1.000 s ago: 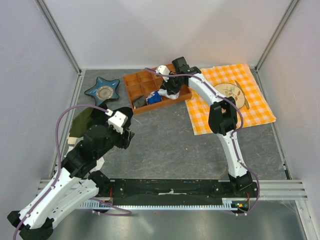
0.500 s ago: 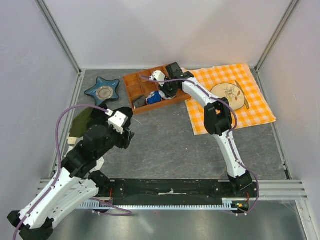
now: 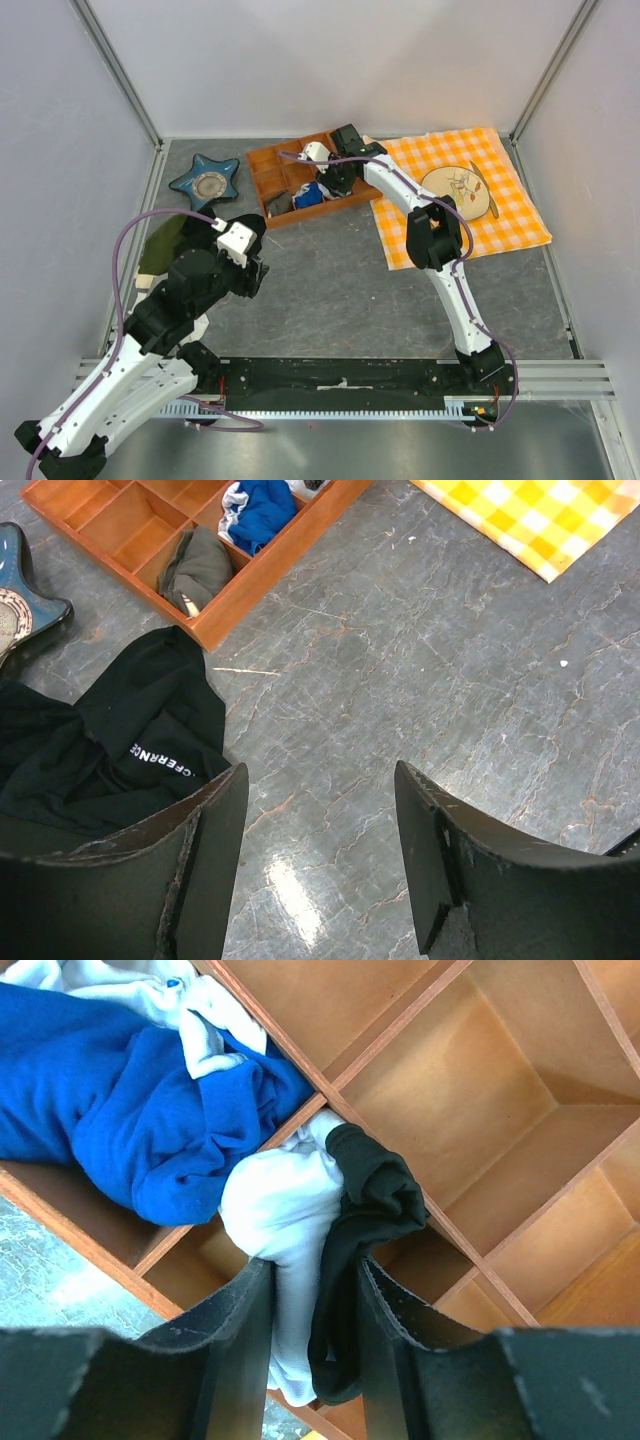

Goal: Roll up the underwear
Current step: Place the underwear in the storage box.

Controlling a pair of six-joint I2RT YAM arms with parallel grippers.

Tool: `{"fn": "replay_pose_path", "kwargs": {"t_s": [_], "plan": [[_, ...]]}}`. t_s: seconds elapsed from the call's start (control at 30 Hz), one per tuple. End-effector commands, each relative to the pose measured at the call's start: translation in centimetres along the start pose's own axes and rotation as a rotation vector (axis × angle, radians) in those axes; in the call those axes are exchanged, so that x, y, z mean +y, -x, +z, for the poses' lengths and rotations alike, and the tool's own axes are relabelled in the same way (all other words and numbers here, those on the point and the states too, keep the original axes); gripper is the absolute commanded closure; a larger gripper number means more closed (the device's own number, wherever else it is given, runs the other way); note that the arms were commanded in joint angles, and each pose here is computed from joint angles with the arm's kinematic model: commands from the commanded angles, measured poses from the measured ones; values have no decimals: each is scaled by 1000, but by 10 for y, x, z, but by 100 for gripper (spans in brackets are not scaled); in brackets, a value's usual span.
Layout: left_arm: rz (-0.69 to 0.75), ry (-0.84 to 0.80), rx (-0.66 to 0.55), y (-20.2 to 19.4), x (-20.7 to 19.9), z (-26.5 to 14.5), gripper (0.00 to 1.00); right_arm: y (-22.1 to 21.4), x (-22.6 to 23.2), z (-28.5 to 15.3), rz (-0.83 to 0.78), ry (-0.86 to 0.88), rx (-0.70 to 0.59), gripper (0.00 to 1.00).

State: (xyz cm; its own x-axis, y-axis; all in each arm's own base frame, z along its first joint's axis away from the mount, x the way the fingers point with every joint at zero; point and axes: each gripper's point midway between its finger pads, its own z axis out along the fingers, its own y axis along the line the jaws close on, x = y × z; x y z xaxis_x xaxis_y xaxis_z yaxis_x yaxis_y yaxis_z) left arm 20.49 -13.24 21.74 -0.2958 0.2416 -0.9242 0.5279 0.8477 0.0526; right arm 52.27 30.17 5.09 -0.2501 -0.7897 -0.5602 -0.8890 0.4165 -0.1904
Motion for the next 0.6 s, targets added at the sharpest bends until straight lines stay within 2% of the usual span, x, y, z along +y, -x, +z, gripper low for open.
{"fn": "replay_pose_path", "kwargs": {"t_s": [0.0, 0.17, 0.37, 0.57], "plan": [[36, 5, -22, 6, 3, 1, 34, -13, 33, -13, 65, 130, 60, 54], [36, 2, -22, 6, 2, 1, 34, 28, 6, -54, 82, 43, -63, 42], [38, -1, -22, 6, 2, 1, 34, 49, 2, -74, 98, 41, -140, 39], [37, -3, -24, 7, 2, 1, 34, 53, 3, -63, 130, 52, -165, 40]]}}
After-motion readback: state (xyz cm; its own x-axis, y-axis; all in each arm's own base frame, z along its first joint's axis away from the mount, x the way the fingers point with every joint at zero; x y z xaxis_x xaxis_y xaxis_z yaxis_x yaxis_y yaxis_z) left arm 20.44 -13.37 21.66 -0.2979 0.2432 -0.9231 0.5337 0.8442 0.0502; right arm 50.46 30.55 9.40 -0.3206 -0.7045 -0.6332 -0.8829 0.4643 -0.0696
